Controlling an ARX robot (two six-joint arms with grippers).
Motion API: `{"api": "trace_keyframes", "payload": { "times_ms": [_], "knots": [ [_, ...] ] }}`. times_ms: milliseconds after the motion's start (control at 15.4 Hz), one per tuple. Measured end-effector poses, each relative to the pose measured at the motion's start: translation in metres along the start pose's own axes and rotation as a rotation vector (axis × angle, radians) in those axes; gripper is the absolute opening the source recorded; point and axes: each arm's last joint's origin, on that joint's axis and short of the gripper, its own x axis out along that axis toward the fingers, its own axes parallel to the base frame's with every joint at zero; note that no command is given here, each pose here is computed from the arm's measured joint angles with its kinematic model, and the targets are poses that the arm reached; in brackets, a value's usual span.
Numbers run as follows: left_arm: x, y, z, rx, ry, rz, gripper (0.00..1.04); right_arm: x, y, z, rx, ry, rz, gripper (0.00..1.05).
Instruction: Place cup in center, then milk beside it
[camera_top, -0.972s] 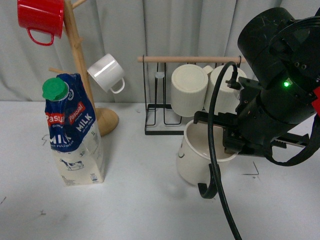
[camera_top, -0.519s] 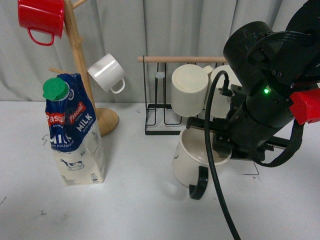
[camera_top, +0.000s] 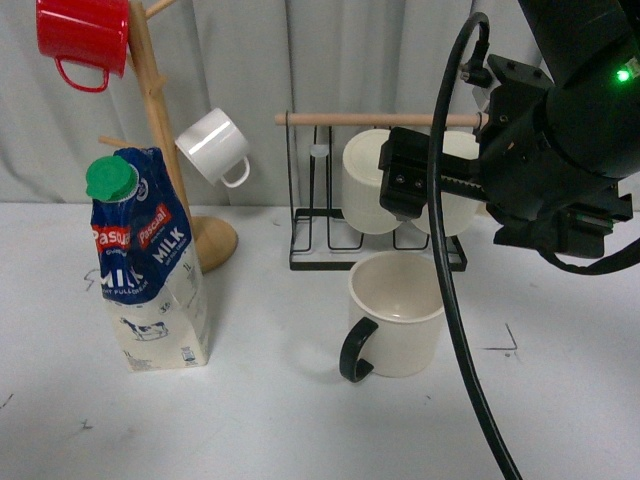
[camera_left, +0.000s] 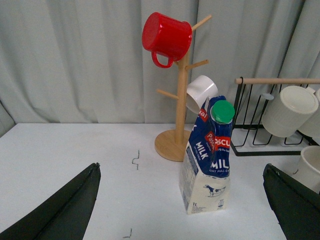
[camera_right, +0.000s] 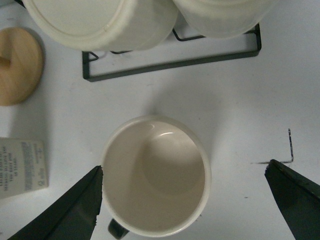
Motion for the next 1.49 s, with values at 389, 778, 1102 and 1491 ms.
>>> {"api": "trace_keyframes", "payload": {
  "times_ms": [389, 778, 1102, 1491],
  "knots": [
    [0.0, 0.0, 0.0, 0.0, 0.001, 0.0, 0.98, -0.063, -0.075, -0.052, -0.2, -0.942, -0.107, 0.35],
    [0.0, 0.0, 0.0, 0.0, 0.0, 0.001, 0.98, -0.112, -0.114, -0.112, -0.238, -0.904, -0.115, 0.02],
    [0.0, 0.0, 0.0, 0.0, 0.0, 0.001, 0.98, -0.135, -0.127, -0.14, -0.242, -0.884, -0.111, 0.02],
    [0.0, 0.0, 0.0, 0.0, 0.0, 0.001, 0.98, -0.156, -0.139, -0.161, -0.237, -0.883, -0.12, 0.02]
  ]
}}
